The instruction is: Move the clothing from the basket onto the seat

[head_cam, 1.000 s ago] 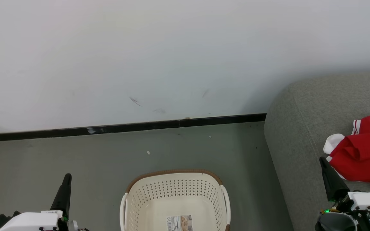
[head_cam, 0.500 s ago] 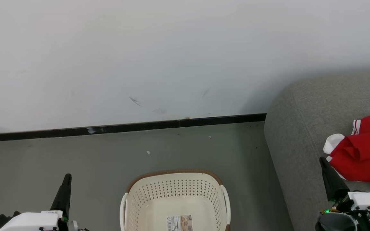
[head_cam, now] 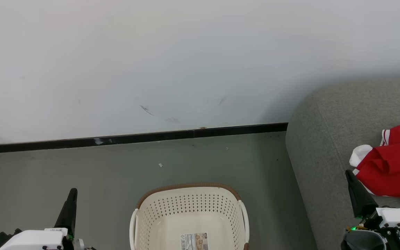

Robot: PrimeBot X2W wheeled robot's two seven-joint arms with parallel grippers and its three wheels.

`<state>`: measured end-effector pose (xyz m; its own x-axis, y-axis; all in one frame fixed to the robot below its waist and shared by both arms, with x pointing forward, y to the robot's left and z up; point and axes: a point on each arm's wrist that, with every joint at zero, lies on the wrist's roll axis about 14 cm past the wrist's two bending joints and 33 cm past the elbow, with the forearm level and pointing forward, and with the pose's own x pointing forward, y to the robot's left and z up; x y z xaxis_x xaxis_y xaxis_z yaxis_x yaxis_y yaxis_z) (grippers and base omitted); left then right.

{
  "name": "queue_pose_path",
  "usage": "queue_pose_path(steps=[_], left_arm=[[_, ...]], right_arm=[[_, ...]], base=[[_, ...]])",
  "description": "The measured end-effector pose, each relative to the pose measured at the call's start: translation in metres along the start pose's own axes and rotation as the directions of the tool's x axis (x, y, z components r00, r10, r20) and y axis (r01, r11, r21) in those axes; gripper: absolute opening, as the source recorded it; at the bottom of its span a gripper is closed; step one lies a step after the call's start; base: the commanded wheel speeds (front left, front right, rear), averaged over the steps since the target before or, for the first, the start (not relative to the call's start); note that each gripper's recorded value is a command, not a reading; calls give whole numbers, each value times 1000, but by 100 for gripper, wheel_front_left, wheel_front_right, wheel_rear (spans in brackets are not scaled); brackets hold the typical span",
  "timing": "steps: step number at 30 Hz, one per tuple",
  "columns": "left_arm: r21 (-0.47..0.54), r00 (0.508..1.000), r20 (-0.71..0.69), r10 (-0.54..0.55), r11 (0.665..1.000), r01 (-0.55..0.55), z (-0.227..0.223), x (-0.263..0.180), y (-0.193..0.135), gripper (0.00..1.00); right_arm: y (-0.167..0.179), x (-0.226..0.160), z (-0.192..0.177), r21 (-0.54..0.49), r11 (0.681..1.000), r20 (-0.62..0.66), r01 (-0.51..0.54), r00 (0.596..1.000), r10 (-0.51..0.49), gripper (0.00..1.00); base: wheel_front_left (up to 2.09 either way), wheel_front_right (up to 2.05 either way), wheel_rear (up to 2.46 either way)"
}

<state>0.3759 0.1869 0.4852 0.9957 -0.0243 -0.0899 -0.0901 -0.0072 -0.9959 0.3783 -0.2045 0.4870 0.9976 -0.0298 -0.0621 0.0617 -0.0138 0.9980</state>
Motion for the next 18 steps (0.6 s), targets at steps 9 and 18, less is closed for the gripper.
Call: queue_pose_path(steps=[9,18], left_arm=[[0,1000,0,1,1000,-1,0,0,0,0],[0,1000,0,1,1000,-1,0,0,0,0]], right_arm=[[0,0,0,0,1000,0,0,1000,0,0],[0,0,0,0,1000,0,0,1000,0,0]], base=[[0,0,0],[0,0,0]])
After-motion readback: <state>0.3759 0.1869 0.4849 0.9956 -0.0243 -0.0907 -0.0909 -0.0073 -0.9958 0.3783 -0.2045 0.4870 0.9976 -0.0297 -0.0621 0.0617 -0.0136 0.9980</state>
